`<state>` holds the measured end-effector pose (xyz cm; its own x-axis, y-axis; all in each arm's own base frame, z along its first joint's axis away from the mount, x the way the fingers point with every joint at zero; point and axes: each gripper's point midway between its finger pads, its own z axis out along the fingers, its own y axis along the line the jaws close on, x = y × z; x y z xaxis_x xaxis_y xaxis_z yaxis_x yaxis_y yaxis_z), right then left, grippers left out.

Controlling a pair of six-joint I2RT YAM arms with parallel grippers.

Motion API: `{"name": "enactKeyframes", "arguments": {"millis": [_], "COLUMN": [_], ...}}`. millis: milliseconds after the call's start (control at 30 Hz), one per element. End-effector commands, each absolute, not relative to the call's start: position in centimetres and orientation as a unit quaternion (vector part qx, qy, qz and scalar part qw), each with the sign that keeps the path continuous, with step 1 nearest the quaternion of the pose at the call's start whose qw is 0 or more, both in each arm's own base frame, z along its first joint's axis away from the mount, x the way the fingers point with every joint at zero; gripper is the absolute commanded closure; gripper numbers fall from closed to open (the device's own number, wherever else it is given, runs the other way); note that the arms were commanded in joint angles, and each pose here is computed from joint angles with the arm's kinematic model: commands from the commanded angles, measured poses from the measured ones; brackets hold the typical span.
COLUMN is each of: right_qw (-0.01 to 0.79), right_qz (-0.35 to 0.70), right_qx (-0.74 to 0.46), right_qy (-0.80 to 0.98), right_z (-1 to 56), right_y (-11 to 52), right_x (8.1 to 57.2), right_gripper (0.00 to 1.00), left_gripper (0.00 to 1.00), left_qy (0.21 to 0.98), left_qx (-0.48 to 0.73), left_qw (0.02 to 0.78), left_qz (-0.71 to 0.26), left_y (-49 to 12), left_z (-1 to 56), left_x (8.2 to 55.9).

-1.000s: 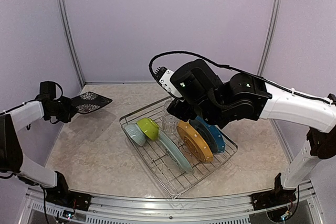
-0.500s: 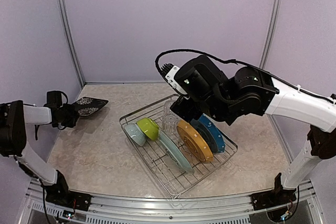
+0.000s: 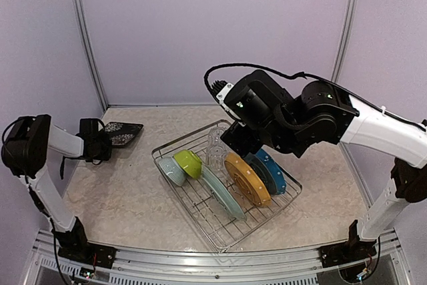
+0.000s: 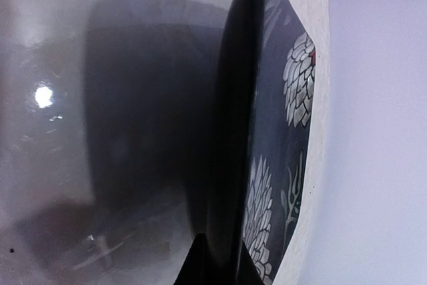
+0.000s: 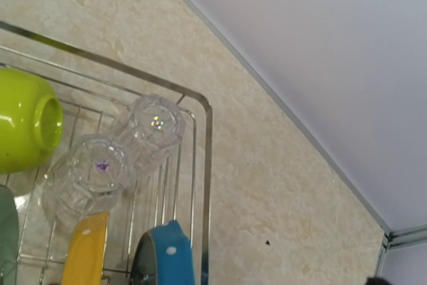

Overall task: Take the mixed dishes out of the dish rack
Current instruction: Place the plate at the corner of the board.

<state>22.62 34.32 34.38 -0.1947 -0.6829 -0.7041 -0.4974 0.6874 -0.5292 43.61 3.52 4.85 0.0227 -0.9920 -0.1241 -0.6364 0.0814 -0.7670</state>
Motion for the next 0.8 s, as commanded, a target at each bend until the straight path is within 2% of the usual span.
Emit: {"name": "enactKeyframes", "arguments": {"millis": [0, 300, 367, 433, 567, 667, 767], "right_qw": [0.507, 0.505, 0.503, 0.502, 0.495, 0.487, 0.470], "right_qz": [-0.075, -0.074, -0.072, -0.067, -0.060, -0.048, -0.020], "right_qx": [-0.373, -0.377, -0.380, -0.381, -0.385, -0.387, -0.392], "right_qy": [0.773, 0.773, 0.773, 0.773, 0.776, 0.781, 0.791], "right_z": [35.7, 35.5, 35.4, 35.3, 35.2, 35.2, 35.0], "right_y": [33.6, 33.8, 34.0, 34.1, 34.3, 34.4, 34.8], "right_x": [22.1, 22.1, 22.1, 22.0, 21.8, 21.5, 20.8], "right_gripper": [0.03, 0.03, 0.03, 0.03, 0.03, 0.03, 0.03], "left_gripper": [0.87, 0.75, 0.64, 0.44, 0.22, 0.11, 0.07], "left_qy": [0.622, 0.617, 0.622, 0.626, 0.637, 0.640, 0.650], "left_qx": [-0.647, -0.665, -0.666, -0.668, -0.667, -0.665, -0.657], "left_qw": [0.345, 0.332, 0.326, 0.322, 0.320, 0.318, 0.318], "left_qz": [-0.276, -0.259, -0.251, -0.242, -0.218, -0.215, -0.212], "left_y": [3.0, 1.4, 1.3, 1.2, 1.0, 1.0, 0.9], "left_z": [4.5, 3.4, 3.5, 4.0, 5.5, 6.6, 7.7], "left_x": [45.6, 45.8, 45.5, 45.1, 44.0, 43.2, 42.5]}}
